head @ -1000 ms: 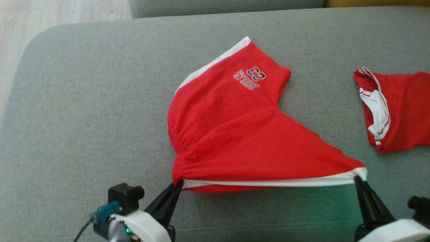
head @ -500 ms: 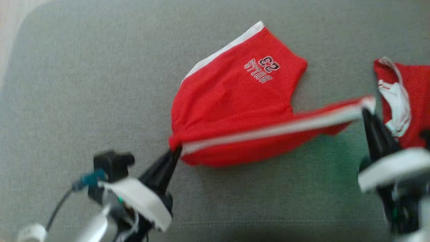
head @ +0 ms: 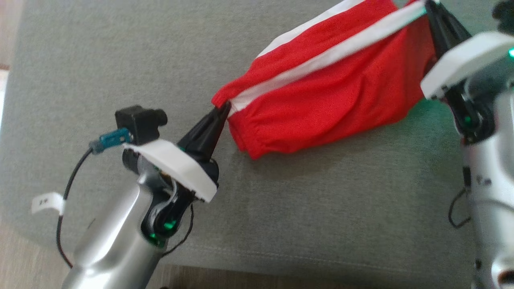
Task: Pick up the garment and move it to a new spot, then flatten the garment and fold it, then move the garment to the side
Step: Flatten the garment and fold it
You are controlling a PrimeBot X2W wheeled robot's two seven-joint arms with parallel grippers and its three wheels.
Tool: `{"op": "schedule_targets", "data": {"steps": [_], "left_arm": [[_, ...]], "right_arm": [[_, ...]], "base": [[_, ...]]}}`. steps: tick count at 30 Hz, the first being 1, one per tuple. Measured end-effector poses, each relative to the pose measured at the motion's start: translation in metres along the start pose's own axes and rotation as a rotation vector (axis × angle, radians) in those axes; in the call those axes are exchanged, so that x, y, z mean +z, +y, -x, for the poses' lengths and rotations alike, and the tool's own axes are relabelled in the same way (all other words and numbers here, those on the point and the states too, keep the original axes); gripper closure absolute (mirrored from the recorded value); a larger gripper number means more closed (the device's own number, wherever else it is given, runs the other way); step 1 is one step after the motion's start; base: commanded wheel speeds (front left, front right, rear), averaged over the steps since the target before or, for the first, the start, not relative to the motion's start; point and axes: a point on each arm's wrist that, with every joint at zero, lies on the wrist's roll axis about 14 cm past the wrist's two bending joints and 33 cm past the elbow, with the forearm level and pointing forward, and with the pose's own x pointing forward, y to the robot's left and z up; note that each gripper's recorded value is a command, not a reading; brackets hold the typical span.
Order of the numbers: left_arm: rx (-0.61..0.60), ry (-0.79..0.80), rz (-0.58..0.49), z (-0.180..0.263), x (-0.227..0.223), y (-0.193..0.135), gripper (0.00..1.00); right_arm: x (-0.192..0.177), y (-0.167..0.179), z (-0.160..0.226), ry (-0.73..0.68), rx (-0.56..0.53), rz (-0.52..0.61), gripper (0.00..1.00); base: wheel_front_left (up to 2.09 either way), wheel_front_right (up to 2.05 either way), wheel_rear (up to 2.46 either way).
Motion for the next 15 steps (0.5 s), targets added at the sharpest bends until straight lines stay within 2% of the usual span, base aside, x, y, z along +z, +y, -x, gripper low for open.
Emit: {"op": "schedule_targets", "data": {"steps": [9,10,11,12,13,14,15], "left_arm": [[0.070,-0.007,0.017,-0.016,-0.006,0.033,1.00],[0.074,-0.005,0.017,-0.018,-0.007,0.035,1.00],[0.073,0.000,0.019,-0.020,-0.009,0.035,1.00],[0.073,0.002,0.022,-0.021,-0.010,0.035,0.73],[0.070,-0.002,0.023,-0.023,-0.010,0.035,0.73],[0.069,-0.003,0.024,-0.023,-0.011,0.035,0.41],[0.072,-0.004,0.026,-0.024,-0.012,0.035,0.00]], "right_arm": [[-0.024,0.022,-0.058,0.052,0.076,0.027,1.00],[-0.024,0.025,-0.061,0.044,0.084,0.030,0.93],[-0.023,0.028,-0.064,0.034,0.093,0.037,0.53],[-0.022,0.030,-0.065,0.025,0.098,0.038,0.09],[-0.022,0.031,-0.066,0.019,0.102,0.039,0.09],[-0.021,0.031,-0.066,0.008,0.103,0.039,0.00],[-0.020,0.032,-0.065,-0.011,0.106,0.040,0.00]], "base": [[0.00,0.00,0.00],[0.00,0.00,0.00],[0.00,0.00,0.00],[0.00,0.00,0.00],[0.00,0.00,0.00],[0.00,0.00,0.00],[0.00,0.00,0.00]]}}
